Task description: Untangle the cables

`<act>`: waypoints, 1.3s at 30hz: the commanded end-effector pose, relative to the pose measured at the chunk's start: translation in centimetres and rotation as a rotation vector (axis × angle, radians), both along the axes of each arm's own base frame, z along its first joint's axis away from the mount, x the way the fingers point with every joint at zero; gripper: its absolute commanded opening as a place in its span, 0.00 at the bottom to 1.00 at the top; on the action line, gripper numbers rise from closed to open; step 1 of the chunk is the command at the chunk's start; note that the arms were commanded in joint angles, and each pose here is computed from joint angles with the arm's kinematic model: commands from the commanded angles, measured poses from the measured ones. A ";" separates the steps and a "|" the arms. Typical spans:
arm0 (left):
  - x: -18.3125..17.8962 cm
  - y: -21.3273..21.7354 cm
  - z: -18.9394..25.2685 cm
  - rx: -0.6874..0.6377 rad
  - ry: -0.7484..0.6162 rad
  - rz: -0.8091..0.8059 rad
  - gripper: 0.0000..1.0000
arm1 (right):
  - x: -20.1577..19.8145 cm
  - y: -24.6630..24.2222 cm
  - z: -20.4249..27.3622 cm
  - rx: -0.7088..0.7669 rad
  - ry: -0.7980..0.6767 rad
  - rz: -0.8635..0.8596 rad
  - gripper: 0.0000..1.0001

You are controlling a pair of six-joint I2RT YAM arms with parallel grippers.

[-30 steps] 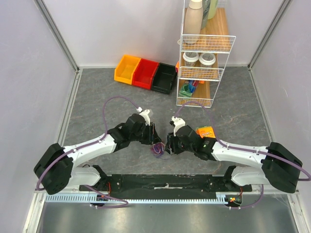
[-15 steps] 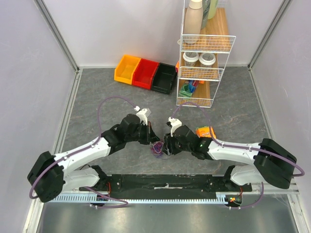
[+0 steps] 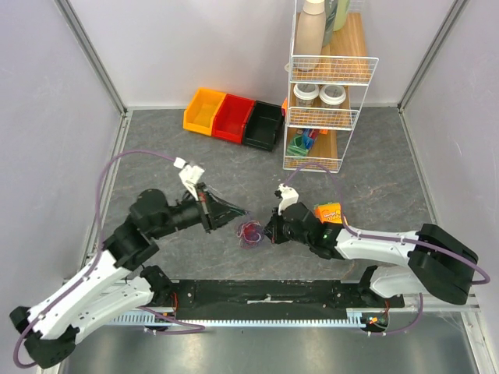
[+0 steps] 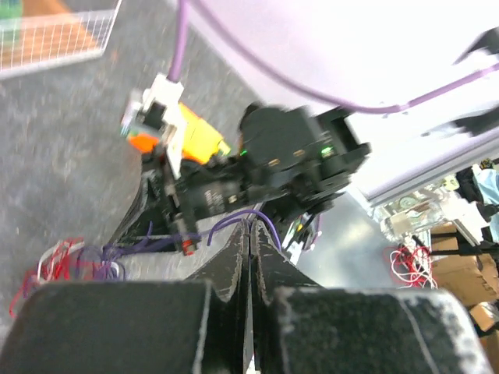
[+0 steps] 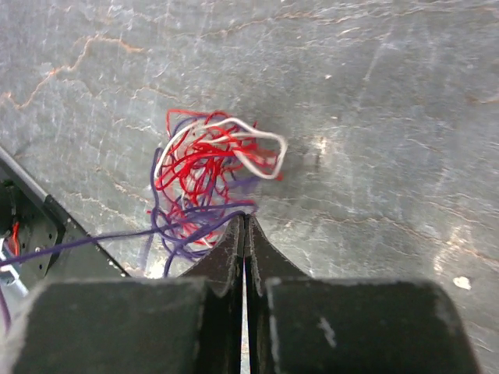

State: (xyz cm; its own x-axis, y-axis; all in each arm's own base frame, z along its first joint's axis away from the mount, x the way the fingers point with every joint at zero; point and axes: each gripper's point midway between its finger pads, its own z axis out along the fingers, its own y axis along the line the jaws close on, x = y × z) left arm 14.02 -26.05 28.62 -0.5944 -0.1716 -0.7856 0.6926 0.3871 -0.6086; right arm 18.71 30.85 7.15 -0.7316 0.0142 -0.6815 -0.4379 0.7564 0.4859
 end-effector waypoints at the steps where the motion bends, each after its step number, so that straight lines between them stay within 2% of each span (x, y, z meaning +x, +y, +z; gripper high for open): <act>1: -2.2 2.3 8.6 -0.103 -0.240 -0.020 0.02 | 1.2 -2.1 0.1 -0.029 -0.035 -0.127 0.00; 8: -3.3 5.1 15.7 -0.142 -0.388 0.044 0.02 | 1.3 -5.0 -1.0 -0.135 -0.051 -0.193 0.00; 9: -3.1 5.3 16.3 -0.148 -0.394 0.059 0.02 | 1.1 -4.6 -0.8 -0.133 -0.059 -0.155 0.05; 11: -2.5 5.2 16.5 -0.145 -0.374 0.082 0.02 | 0.3 -3.2 0.0 -0.120 -0.067 -0.042 0.21; 14: -1.5 4.9 16.3 -0.138 -0.323 0.120 0.02 | 0.0 -2.8 0.8 -0.126 -0.075 0.002 0.30; 16: -0.9 4.6 16.1 -0.138 -0.295 0.139 0.02 | -0.3 -2.6 1.4 -0.123 -0.090 0.032 0.36; 22: -0.3 4.7 17.8 -0.176 -0.293 0.173 0.02 | -0.5 -3.6 0.4 -0.181 -0.086 0.033 0.41; 24: -0.1 4.9 18.2 -0.184 -0.291 0.190 0.02 | -1.7 -1.8 2.2 -0.097 -0.124 0.134 0.42; 25: 0.0 4.9 18.3 -0.183 -0.284 0.199 0.02 | -2.8 -0.7 3.8 -0.034 -0.167 0.207 0.46; 29: 0.0 4.9 18.5 -0.186 -0.275 0.197 0.02 | -6.8 2.8 9.1 0.164 -0.281 0.393 0.70; 31: 0.2 4.8 18.2 -0.184 -0.262 0.202 0.02 | -6.0 3.4 9.5 0.159 -0.284 0.348 0.75; 35: -0.2 4.6 18.5 -0.204 -0.238 0.186 0.02 | -2.4 3.0 8.8 0.045 -0.267 0.140 0.75; 39: -0.5 4.5 19.1 -0.231 -0.223 0.168 0.02 | -1.7 5.4 10.6 0.135 -0.266 0.122 0.75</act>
